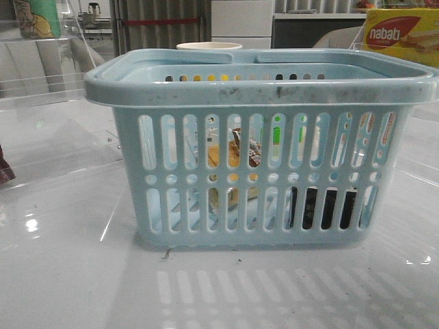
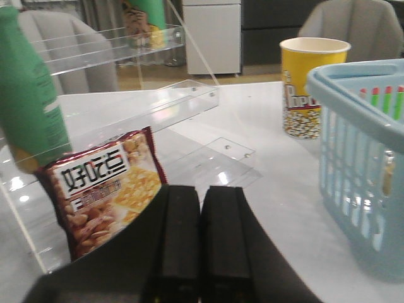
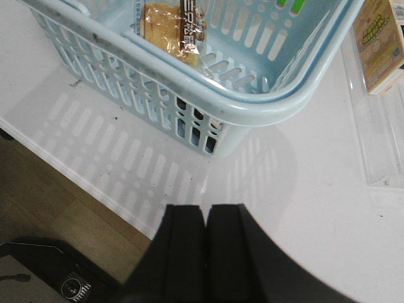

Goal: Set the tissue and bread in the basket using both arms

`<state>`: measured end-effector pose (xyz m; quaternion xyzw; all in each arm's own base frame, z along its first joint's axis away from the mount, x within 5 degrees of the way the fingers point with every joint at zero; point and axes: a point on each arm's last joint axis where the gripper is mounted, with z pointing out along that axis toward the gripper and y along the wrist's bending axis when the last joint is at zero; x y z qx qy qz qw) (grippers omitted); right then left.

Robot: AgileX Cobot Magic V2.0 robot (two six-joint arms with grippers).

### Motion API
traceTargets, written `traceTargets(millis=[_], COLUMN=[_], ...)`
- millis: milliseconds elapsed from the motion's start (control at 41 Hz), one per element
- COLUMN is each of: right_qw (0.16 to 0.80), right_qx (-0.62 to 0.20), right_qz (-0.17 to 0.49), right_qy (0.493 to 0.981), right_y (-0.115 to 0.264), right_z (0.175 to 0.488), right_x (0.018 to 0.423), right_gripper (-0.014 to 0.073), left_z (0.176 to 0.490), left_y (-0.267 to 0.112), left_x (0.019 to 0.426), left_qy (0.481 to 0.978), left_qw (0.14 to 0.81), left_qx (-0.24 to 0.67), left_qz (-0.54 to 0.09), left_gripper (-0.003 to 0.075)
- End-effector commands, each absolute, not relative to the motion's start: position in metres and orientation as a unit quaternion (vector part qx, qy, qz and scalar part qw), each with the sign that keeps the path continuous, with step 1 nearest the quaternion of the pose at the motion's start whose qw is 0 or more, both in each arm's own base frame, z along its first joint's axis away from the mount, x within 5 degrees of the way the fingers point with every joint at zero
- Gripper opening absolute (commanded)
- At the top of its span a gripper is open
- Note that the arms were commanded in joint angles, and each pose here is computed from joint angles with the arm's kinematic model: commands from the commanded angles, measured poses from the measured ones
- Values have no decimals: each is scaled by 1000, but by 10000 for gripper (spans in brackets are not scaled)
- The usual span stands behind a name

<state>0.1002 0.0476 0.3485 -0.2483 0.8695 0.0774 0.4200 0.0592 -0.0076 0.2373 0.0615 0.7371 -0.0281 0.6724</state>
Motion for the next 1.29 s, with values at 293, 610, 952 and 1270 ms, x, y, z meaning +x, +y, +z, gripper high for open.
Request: traceTargets(millis=[293, 610, 952, 1270], right_qw=[457, 457, 457, 457], right_qx=[-247, -247, -247, -247], right_qz=[75, 75, 75, 75], right_qy=[851, 851, 851, 851], right_y=[48, 48, 48, 48], right_z=[361, 361, 361, 361], right_x=[103, 103, 103, 103], right_gripper=[57, 57, 57, 57], left_z=[215, 214, 214, 214], left_y=[0, -1, -1, -1], left_x=[54, 54, 54, 54], left_qy=[661, 662, 662, 662], left_qw=[750, 750, 750, 750], left_qx=[-7, 2, 2, 2], left_qz=[-2, -12, -12, -12], left_gripper=[91, 90, 90, 90])
